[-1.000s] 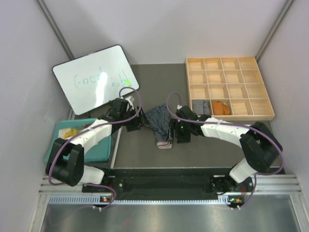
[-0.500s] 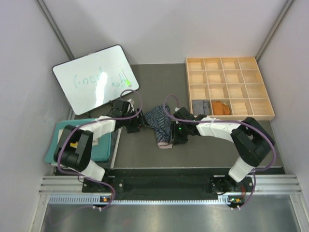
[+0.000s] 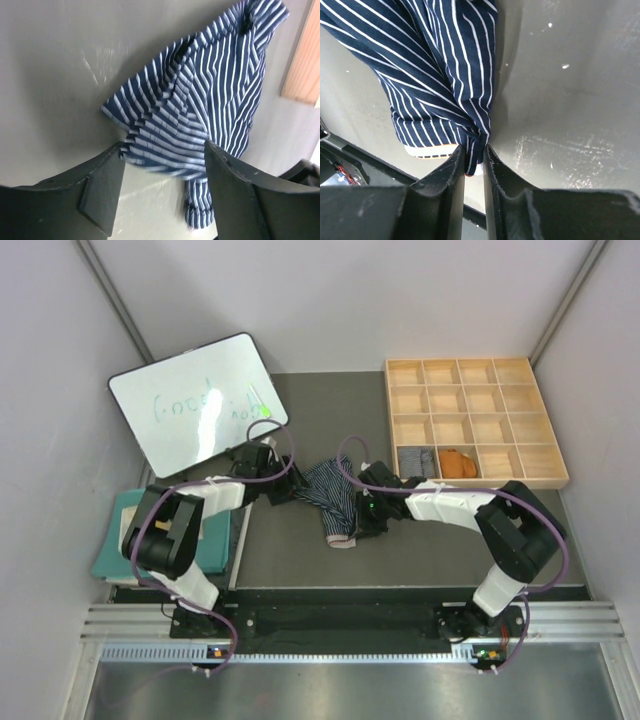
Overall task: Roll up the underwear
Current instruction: Fold the underwear at the center of the board.
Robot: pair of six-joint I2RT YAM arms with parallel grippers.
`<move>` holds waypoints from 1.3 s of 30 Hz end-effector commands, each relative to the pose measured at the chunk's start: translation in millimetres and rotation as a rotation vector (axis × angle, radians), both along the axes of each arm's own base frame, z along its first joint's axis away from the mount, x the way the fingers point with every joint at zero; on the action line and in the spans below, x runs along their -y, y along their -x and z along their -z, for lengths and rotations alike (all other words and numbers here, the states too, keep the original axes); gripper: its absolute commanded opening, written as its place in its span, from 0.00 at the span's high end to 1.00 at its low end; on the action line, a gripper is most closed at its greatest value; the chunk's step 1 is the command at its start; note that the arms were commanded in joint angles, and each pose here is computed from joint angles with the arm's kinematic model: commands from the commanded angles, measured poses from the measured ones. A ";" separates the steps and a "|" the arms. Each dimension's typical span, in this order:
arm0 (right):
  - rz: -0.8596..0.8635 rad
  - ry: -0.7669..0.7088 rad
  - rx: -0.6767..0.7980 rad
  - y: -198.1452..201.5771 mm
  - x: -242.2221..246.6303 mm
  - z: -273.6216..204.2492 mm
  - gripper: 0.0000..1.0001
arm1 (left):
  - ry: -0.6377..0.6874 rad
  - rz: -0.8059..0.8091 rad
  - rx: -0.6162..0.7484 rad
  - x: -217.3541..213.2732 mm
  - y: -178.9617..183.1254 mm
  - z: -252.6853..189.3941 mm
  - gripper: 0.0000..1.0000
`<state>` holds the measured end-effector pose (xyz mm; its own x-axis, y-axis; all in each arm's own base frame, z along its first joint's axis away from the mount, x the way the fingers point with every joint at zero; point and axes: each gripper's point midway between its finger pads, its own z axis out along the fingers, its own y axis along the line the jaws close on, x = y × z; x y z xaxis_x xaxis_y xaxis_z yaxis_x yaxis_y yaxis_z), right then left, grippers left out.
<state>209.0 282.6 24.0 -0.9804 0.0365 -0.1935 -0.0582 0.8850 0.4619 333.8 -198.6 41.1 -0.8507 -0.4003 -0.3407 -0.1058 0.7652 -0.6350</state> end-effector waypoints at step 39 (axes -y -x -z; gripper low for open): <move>-0.032 0.035 0.019 -4.2 0.0 5.6 1.00 | -0.113 0.022 0.083 45.6 -69.7 -34.4 1.00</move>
